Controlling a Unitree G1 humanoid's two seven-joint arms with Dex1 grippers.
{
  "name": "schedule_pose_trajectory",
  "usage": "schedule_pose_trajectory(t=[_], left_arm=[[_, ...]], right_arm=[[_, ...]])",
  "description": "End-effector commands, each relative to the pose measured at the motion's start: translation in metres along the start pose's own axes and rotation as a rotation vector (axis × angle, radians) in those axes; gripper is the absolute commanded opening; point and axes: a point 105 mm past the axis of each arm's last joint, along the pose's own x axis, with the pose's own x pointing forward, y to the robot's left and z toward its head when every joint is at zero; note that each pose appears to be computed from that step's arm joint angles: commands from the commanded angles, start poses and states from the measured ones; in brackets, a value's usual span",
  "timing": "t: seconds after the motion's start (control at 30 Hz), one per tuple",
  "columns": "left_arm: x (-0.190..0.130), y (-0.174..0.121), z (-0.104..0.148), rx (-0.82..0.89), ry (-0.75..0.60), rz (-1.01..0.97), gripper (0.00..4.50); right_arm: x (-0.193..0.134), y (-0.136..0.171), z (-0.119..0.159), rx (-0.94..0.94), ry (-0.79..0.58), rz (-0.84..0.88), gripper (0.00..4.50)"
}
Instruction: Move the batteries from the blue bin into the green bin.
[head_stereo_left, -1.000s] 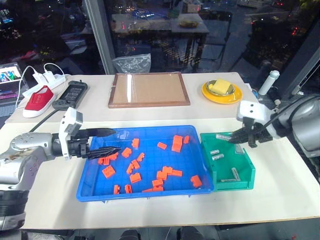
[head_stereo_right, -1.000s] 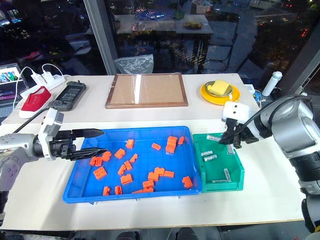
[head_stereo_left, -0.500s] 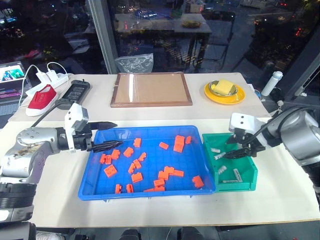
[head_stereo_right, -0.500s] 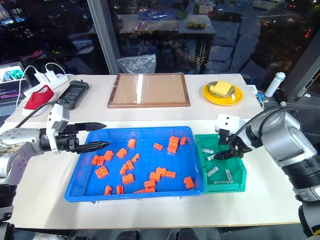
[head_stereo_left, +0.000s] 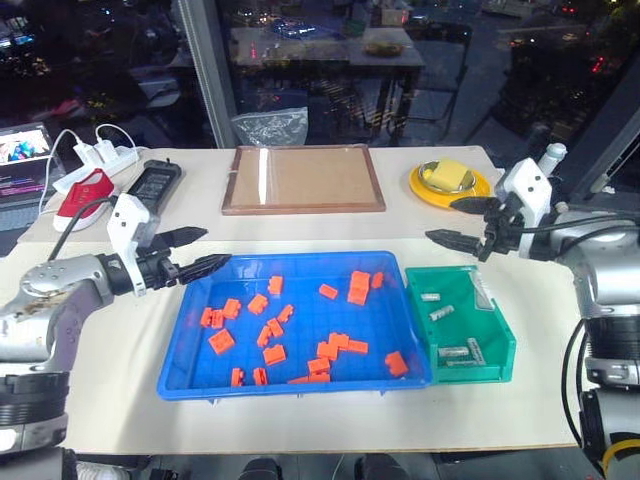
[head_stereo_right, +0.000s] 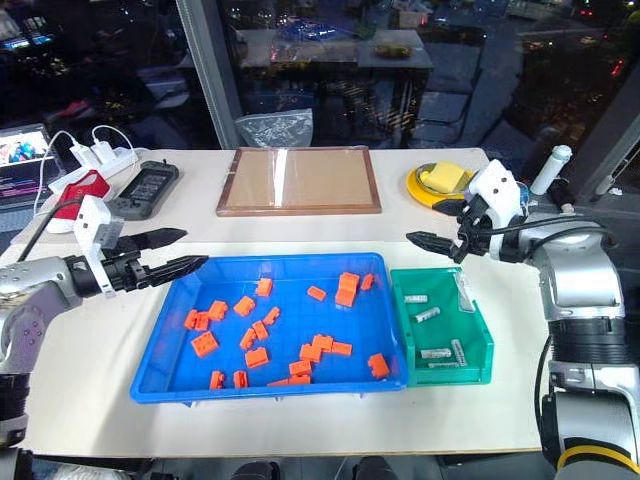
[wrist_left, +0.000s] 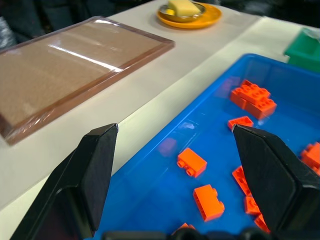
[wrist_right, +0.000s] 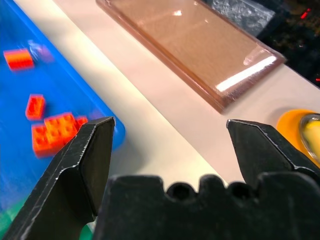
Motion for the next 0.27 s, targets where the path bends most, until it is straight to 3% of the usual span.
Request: schedule_pose_trajectory(t=[0.03, 0.27], left_arm=[[-0.011, 0.006, 0.008, 0.026, -0.036, 0.045, 3.95], [-0.014, 0.007, -0.004, 0.057, 0.012, 0.082, 3.95]], right_arm=[[-0.008, -0.010, 0.001, 0.019, -0.044, -0.053, 4.17], [-0.003, -0.012, -0.010, 0.008, -0.012, -0.062, 4.17]])
